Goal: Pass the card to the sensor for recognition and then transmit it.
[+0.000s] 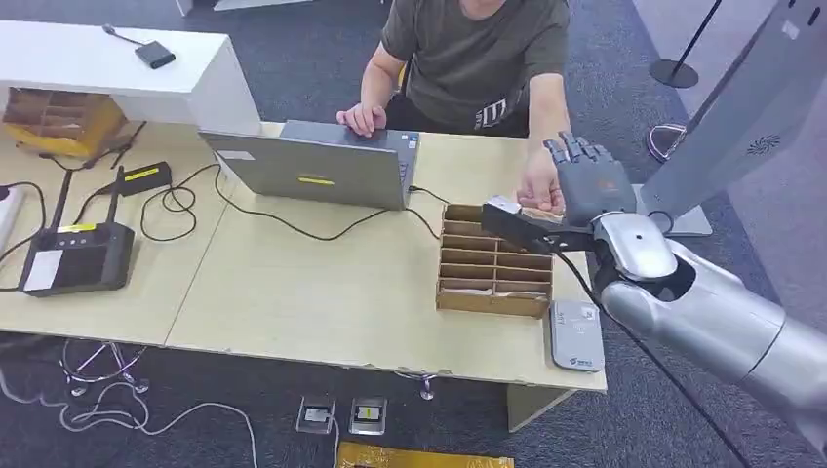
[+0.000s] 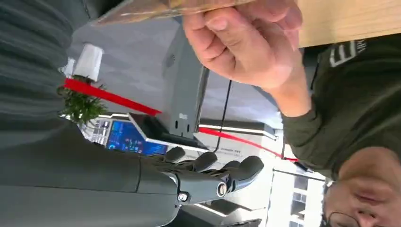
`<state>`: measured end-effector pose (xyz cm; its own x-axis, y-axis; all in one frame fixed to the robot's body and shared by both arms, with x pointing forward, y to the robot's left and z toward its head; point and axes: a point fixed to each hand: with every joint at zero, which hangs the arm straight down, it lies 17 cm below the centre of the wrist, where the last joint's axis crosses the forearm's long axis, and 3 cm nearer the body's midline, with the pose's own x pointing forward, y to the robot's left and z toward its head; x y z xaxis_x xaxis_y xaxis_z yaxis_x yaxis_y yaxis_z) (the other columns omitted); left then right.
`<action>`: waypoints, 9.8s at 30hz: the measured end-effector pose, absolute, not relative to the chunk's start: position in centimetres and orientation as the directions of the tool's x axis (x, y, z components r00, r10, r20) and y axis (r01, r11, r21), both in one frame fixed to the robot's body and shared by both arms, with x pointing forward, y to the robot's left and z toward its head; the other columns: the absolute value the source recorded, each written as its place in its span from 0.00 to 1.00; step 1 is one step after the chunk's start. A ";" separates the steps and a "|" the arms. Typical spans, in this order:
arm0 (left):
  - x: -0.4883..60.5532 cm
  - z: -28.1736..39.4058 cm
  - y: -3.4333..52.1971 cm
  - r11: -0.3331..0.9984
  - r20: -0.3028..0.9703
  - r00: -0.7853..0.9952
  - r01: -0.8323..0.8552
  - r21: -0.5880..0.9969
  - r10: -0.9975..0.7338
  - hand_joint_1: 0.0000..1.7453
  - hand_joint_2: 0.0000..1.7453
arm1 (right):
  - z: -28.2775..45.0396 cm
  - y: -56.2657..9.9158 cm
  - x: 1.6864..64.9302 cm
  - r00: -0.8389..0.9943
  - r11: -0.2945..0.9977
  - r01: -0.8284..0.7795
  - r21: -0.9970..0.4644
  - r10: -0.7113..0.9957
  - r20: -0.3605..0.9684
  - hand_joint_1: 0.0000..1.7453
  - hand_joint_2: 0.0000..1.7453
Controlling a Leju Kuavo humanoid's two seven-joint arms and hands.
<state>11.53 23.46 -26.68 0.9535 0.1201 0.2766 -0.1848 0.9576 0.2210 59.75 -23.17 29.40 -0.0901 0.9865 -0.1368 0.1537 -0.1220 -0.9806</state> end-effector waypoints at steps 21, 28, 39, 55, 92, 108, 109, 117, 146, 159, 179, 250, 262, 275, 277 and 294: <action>11.3 -26.8 23.6 0.968 0.272 0.959 -0.135 0.211 0.075 0.00 0.00 | 28.2 -29.9 60.6 0.075 -0.144 0.116 -0.983 0.988 -0.136 0.20 1.00; 11.3 -26.9 23.9 0.968 0.268 0.961 -0.128 0.218 0.066 0.00 0.00 | 27.2 -30.9 60.3 0.096 -0.184 0.080 -0.980 0.980 -0.177 1.00 1.00; 11.0 -26.9 24.2 0.964 0.256 0.964 -0.135 0.231 0.073 0.00 0.00 | 26.9 -31.0 60.1 0.098 -0.180 0.072 -0.981 0.980 -0.173 1.00 1.00; 10.5 -26.9 24.4 0.942 0.242 0.958 -0.215 0.256 0.153 0.00 0.00 | 25.3 -26.8 59.8 -0.029 -0.158 0.061 -0.986 0.987 -0.160 1.00 1.00; 10.7 -27.0 24.8 0.965 0.252 0.967 -0.105 0.240 0.043 0.00 0.00 | 13.8 -38.0 47.0 0.119 -0.009 -0.149 -0.989 0.993 -0.027 1.00 1.00; 10.8 -27.0 24.9 0.965 0.252 0.967 -0.094 0.245 0.031 0.00 0.00 | 10.2 -35.4 46.2 0.075 0.034 -0.199 -0.980 0.997 0.019 1.00 1.00; 10.8 -27.0 24.9 0.965 0.252 0.967 -0.094 0.245 0.030 0.00 0.00 | 10.0 -35.2 46.2 0.071 0.034 -0.203 -0.979 0.997 0.020 1.00 1.00; 10.9 -27.0 24.7 0.967 0.253 0.967 -0.083 0.241 0.020 0.00 0.00 | 7.9 -33.7 46.5 0.033 0.032 -0.242 -0.970 0.999 0.025 1.00 1.00; 10.8 -27.1 24.9 0.968 0.245 0.969 -0.052 0.244 -0.010 0.00 0.00 | 5.5 -34.7 47.5 0.117 0.123 -0.243 -0.962 0.988 0.097 1.00 1.00; 10.8 -27.1 25.2 0.969 0.247 0.968 -0.031 0.247 -0.032 0.00 0.00 | 15.7 -37.5 50.1 0.138 0.016 -0.021 -1.000 0.990 0.013 1.00 1.00; 11.7 -27.0 24.9 0.971 0.281 0.953 0.042 0.237 -0.110 0.00 0.00 | 35.1 -33.4 52.6 0.027 0.061 0.317 -0.946 0.997 0.074 1.00 1.00; 10.7 -27.1 24.5 0.966 0.255 0.965 -0.125 0.224 0.066 0.00 0.00 | 22.1 -22.8 52.7 -0.110 -0.141 0.007 -0.990 0.984 -0.141 0.00 1.00; 10.4 -27.1 24.8 0.963 0.241 0.969 -0.117 0.243 0.057 0.00 0.00 | 20.9 -25.0 49.3 -0.107 -0.101 0.036 -0.994 0.989 -0.104 0.00 1.00; 10.6 -27.0 25.0 0.962 0.248 0.968 -0.107 0.252 0.043 0.00 0.00 | 18.7 -24.6 48.7 -0.121 -0.059 0.023 -0.998 0.991 -0.062 0.00 1.00; 10.6 -27.0 25.0 0.962 0.248 0.968 -0.106 0.253 0.042 0.00 0.00 | 18.2 -24.8 48.8 -0.117 -0.055 0.018 -0.998 0.991 -0.057 0.00 1.00; 10.8 -27.0 24.8 0.966 0.250 0.968 -0.085 0.243 0.023 0.00 0.00 | 15.6 -23.8 48.5 -0.126 0.008 -0.027 -1.000 0.992 0.012 0.00 1.00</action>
